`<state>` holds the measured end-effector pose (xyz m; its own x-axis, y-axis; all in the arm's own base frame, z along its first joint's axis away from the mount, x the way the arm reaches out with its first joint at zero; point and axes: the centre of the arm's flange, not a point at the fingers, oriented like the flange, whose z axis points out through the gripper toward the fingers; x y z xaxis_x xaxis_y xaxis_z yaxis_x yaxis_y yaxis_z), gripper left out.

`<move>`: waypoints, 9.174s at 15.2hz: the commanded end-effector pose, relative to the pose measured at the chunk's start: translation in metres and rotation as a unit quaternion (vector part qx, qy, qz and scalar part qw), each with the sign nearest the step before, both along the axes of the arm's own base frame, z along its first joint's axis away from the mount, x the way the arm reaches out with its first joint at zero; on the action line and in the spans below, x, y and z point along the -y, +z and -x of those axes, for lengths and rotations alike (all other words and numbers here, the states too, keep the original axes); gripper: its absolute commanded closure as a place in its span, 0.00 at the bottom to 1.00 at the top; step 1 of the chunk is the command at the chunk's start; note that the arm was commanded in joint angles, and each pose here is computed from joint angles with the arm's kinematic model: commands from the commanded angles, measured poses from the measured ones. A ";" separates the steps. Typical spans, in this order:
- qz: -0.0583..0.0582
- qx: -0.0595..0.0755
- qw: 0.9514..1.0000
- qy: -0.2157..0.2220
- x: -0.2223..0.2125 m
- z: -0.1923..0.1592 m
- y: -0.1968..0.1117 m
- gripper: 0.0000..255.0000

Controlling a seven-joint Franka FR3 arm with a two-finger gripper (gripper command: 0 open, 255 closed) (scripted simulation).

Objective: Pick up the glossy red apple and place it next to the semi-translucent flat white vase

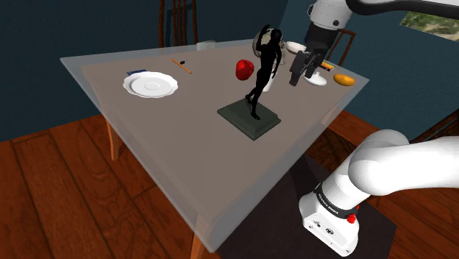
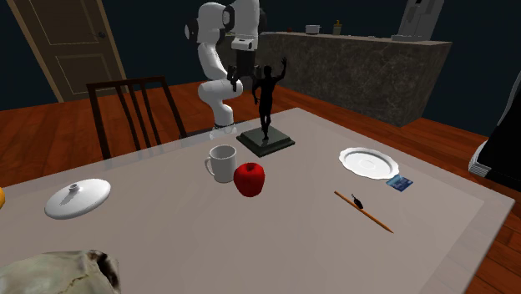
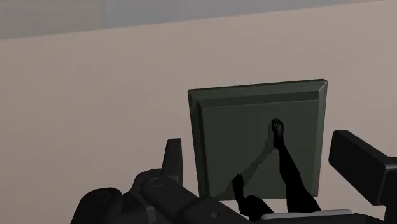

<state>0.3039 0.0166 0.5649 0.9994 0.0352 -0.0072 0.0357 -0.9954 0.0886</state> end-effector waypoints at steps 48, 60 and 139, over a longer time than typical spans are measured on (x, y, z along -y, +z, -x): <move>-0.061 0.083 0.990 0.094 0.190 -0.332 -0.102 1.00; -0.061 0.083 0.990 0.094 0.190 -0.332 -0.086 1.00; -0.061 0.083 0.990 0.094 0.472 0.014 0.004 1.00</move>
